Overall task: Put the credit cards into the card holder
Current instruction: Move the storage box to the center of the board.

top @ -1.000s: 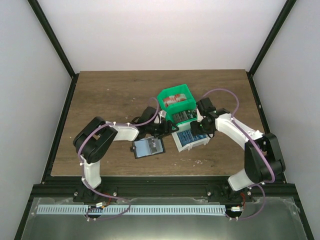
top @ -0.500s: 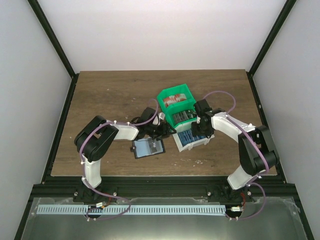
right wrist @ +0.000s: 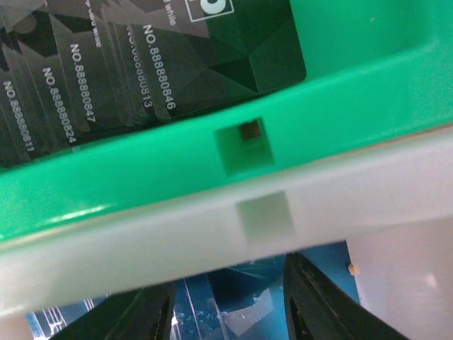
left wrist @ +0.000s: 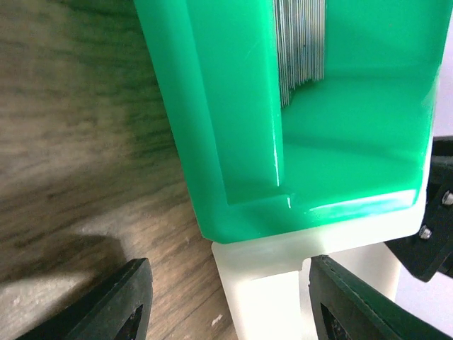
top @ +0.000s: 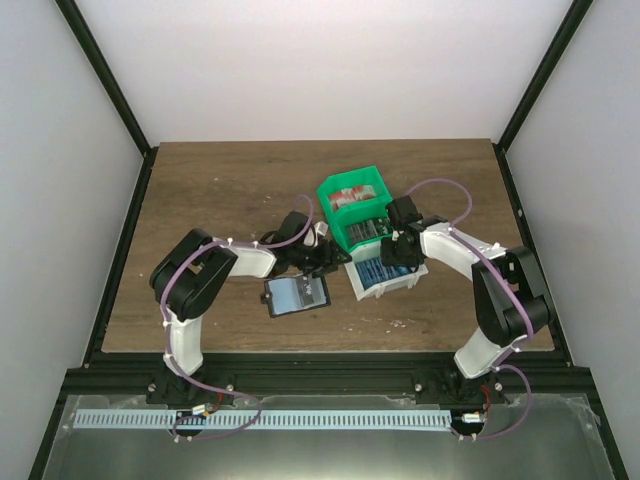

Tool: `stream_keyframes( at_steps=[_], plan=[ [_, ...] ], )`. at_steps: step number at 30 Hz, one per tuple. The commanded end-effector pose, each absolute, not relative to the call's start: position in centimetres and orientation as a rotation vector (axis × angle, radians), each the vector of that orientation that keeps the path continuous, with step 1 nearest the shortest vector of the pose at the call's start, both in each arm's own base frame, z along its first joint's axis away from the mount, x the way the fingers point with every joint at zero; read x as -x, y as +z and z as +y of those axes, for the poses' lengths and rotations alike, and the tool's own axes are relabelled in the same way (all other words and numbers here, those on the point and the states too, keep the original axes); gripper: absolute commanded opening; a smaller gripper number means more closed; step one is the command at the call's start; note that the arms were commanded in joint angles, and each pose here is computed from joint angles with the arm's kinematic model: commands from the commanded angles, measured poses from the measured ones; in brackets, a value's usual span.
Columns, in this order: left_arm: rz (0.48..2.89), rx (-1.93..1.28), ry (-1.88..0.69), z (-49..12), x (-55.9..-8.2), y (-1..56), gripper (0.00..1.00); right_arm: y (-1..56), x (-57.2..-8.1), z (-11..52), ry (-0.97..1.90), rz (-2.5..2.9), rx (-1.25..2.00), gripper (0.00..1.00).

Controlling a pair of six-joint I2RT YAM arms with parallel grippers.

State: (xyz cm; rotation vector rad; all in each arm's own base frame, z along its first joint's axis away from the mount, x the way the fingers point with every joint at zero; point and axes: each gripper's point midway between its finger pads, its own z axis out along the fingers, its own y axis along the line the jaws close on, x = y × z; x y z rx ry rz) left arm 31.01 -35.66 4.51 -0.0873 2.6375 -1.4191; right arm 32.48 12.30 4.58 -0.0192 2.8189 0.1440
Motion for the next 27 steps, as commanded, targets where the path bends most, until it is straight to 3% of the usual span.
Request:
stream_keyframes(
  at_steps=[1,7,15,23,27],
  plan=[
    [2.553,0.162,-1.414,-36.0,-34.1,5.2,0.63,5.6,-33.8,12.1,0.124,2.766,-0.009,0.42],
    [2.535,0.173,-1.461,-36.8,-34.9,5.0,0.63,5.4,-33.8,12.1,0.126,2.764,-0.02,0.37],
    [2.447,0.16,-1.458,-36.3,-35.6,6.8,0.75,5.6,-34.0,11.8,0.11,2.744,-0.031,0.39],
    [2.341,0.292,-1.447,-35.7,-38.3,8.5,0.71,5.5,-33.9,11.6,0.098,2.743,-0.025,0.39],
    [2.382,0.308,-1.389,-36.4,-39.6,7.9,0.74,5.4,-33.9,11.6,0.096,2.744,-0.023,0.39]
  ],
)
